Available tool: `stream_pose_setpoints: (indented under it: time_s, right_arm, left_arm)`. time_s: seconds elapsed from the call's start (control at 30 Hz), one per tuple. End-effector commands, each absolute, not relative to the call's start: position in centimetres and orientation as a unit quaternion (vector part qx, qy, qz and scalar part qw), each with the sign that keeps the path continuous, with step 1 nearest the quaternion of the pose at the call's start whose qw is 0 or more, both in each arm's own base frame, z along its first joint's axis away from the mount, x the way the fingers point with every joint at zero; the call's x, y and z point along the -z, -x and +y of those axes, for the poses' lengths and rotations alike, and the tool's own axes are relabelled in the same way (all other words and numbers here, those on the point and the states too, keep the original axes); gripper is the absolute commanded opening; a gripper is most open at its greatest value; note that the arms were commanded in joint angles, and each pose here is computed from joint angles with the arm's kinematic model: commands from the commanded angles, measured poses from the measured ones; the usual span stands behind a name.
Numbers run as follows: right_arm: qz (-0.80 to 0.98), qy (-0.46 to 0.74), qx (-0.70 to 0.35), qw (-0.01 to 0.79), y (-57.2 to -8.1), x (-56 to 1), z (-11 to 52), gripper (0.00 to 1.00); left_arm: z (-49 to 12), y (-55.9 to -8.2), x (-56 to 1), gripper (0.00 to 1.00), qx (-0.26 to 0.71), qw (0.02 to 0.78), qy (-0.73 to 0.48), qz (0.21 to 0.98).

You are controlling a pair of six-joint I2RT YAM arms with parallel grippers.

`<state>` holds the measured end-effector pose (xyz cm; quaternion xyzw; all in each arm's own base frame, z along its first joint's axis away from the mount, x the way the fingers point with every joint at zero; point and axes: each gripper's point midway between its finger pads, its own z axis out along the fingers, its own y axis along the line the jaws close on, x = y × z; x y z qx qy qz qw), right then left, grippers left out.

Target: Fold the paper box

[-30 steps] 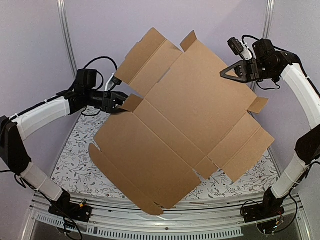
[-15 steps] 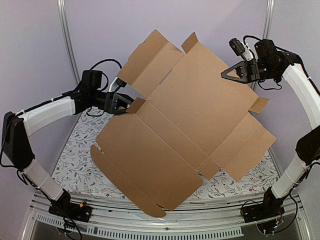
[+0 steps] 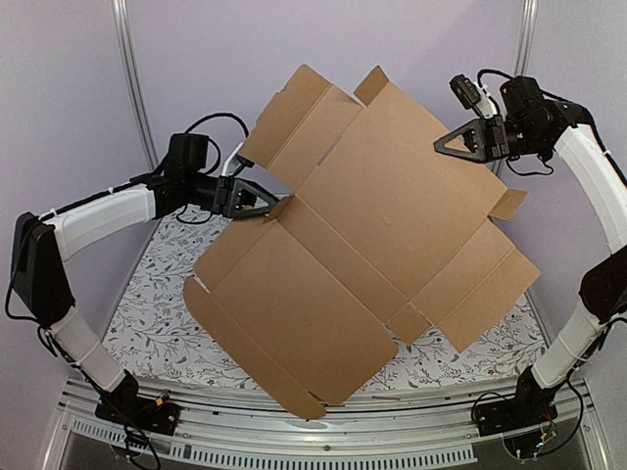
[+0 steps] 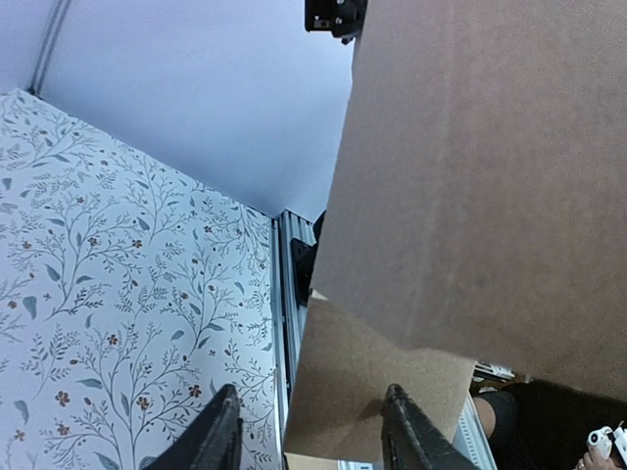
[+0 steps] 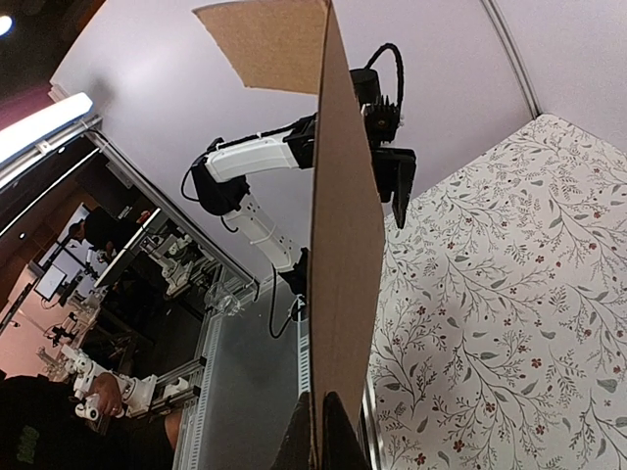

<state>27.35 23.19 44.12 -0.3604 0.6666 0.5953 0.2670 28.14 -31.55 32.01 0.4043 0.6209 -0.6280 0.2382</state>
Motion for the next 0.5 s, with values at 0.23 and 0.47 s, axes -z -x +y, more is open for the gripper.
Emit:
stream_pose_setpoints:
  time_s: [0.23,0.47]
  right_arm:
    - [0.658,0.380,-0.578,0.296,-27.4,-45.1,23.5,0.00]
    - [0.728,0.306,-0.550,0.272,-33.2,-39.8,22.9,0.00]
  left_arm:
    - [-30.9,-31.5,-32.7,0.66,0.538,0.333,-0.377,0.677]
    - [-22.3,-38.2,-32.6,0.75,0.325,0.499,-0.226,0.771]
